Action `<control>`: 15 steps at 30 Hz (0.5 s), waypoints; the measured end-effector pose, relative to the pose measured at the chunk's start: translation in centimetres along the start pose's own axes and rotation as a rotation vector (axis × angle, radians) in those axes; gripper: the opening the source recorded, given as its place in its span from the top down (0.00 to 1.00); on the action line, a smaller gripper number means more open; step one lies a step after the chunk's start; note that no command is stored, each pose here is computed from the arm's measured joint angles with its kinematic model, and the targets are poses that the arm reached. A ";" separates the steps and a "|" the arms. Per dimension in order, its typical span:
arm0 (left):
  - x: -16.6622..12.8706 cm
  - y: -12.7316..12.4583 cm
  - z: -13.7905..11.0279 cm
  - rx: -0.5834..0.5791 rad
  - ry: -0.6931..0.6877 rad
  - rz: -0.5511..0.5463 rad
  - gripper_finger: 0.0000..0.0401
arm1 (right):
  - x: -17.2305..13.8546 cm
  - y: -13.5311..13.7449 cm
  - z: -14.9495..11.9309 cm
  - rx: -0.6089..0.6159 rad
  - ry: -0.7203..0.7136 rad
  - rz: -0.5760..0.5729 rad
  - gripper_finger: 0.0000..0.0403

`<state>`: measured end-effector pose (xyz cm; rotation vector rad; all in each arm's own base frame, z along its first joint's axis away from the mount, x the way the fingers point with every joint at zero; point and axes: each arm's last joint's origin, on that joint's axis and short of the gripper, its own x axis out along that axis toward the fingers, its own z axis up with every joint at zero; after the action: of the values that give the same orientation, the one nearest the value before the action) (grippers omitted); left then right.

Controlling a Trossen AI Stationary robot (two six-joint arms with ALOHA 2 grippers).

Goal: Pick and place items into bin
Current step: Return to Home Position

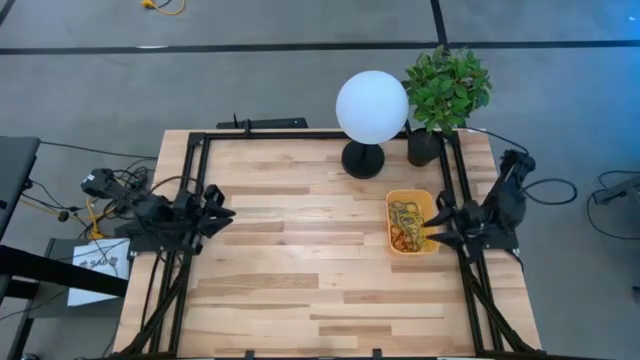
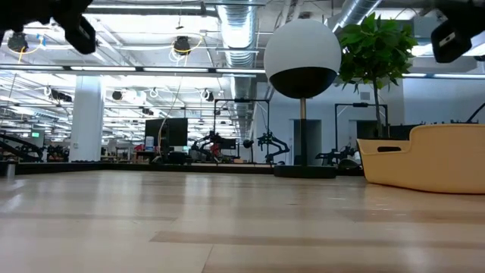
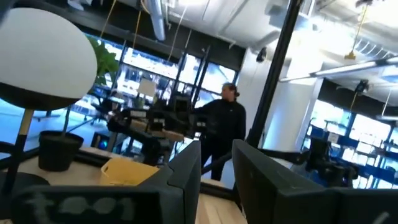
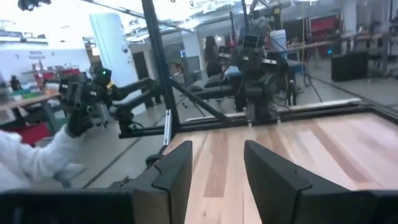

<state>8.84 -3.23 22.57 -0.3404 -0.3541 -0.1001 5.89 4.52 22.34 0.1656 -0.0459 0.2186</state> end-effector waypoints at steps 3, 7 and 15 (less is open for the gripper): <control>-0.4 0.5 -1.5 -0.002 -0.033 0.021 0.79 | 0.4 0.1 -1.1 -0.051 -0.012 0.000 0.66; -0.4 1.0 -2.5 -0.025 0.035 0.102 0.79 | 0.5 0.0 -0.7 -0.080 -0.057 -0.027 0.66; -0.3 1.1 -2.3 0.012 0.023 0.090 0.79 | 1.3 -0.2 -2.6 -0.100 -0.097 0.041 0.65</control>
<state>9.47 -2.98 20.09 -0.3427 -0.3164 -0.0132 7.32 5.02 19.85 0.0755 -0.1562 0.2487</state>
